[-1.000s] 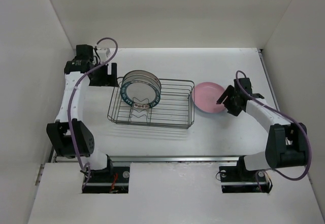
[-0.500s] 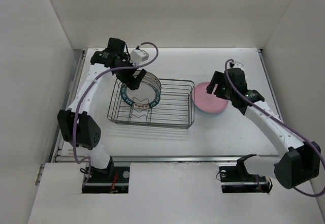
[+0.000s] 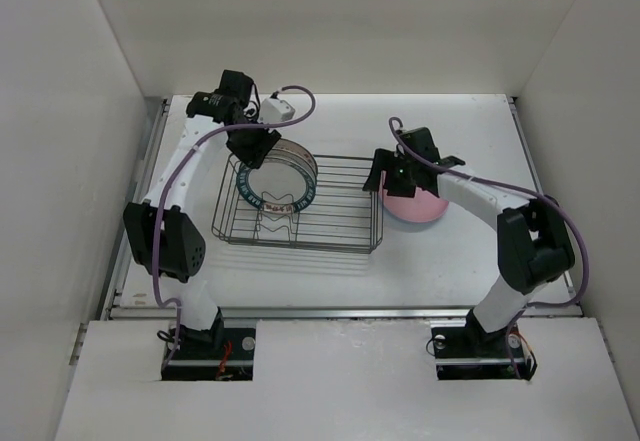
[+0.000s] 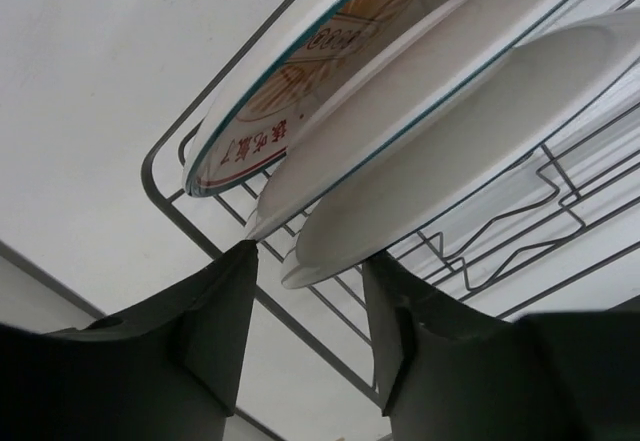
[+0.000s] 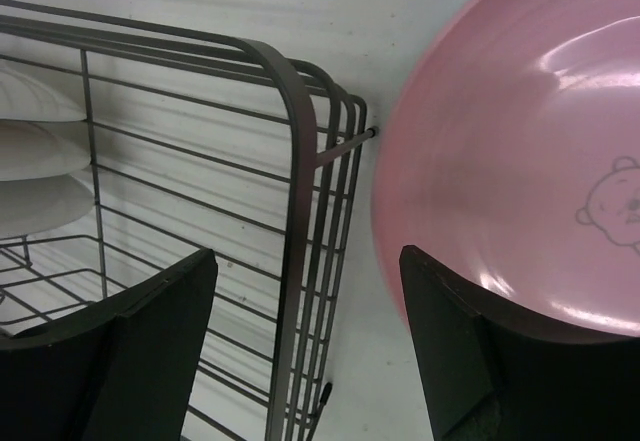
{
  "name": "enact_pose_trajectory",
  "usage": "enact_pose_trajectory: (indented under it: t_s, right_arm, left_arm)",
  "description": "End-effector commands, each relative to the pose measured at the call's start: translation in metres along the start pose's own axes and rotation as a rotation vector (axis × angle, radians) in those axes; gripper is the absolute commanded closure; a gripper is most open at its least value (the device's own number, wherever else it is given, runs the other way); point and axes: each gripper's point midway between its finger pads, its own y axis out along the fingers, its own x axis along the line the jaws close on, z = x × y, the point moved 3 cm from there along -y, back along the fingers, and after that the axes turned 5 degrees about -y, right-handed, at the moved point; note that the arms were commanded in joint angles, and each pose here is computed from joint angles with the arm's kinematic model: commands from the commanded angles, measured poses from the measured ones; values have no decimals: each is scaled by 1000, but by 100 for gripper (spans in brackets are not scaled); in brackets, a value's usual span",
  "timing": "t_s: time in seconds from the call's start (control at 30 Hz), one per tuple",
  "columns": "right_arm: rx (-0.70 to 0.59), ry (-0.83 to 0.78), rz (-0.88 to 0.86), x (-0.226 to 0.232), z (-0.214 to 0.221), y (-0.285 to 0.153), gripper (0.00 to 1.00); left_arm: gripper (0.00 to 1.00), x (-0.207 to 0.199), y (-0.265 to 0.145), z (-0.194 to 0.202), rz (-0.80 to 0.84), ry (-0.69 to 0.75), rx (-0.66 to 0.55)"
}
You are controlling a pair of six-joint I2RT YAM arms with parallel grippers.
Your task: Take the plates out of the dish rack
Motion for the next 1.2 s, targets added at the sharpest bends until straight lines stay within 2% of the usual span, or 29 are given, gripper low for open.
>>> enact_pose_trajectory:
  t_s: [0.0,0.1,0.13,0.23,0.37,0.4,0.43,0.47,0.53,0.6,0.63,0.67,0.7,0.8,1.0,1.17]
  right_arm:
    - [-92,-25,-122,34,-32,-9,21]
    - [-101,-28,-126,35,-34,-9,29]
    - [-97,-28,-135,36,-34,-9,35]
    - [-97,-28,-135,36,-34,-9,39]
    - [-80,-33,-144,38,-29,-3,40]
    - [-80,-33,-144,38,-29,-3,40]
    - [-80,-33,-144,38,-29,-3,40]
    - [-80,-33,-144,38,-29,-3,40]
    - [-72,-31,-140,37,-27,0,40]
    - [-72,-31,-140,37,-27,0,40]
    - [-72,-31,-140,37,-27,0,40]
    - [-72,-31,-140,37,-27,0,40]
    - [-72,-31,-140,37,-27,0,40]
    - [-72,-31,-140,37,-27,0,40]
    - [-55,-27,-132,35,-24,3,40]
    - [-55,-27,-132,35,-24,3,40]
  left_arm:
    - [56,-13,4,-1,66,-3,9]
    - [42,-16,-9,-6,61,5,-39]
    - [40,-19,-15,-6,68,7,-56]
    - [38,-24,-18,-10,100,35,-84]
    - [47,-30,-1,-3,156,74,5]
    - [52,-30,4,-1,169,68,29]
    - [61,-32,6,3,190,59,67]
    - [64,-34,9,4,213,62,80]
    - [66,-35,9,0,234,58,80]
    - [57,-34,5,-5,216,42,51]
    - [44,-28,4,-9,169,44,28]
    - [44,-25,1,-11,144,40,10]
    - [33,-23,-3,-13,117,46,-8]
    - [25,-16,-20,-19,33,43,-76]
    - [26,-21,-46,-25,19,58,-154]
    - [33,-28,-37,-12,68,45,-97]
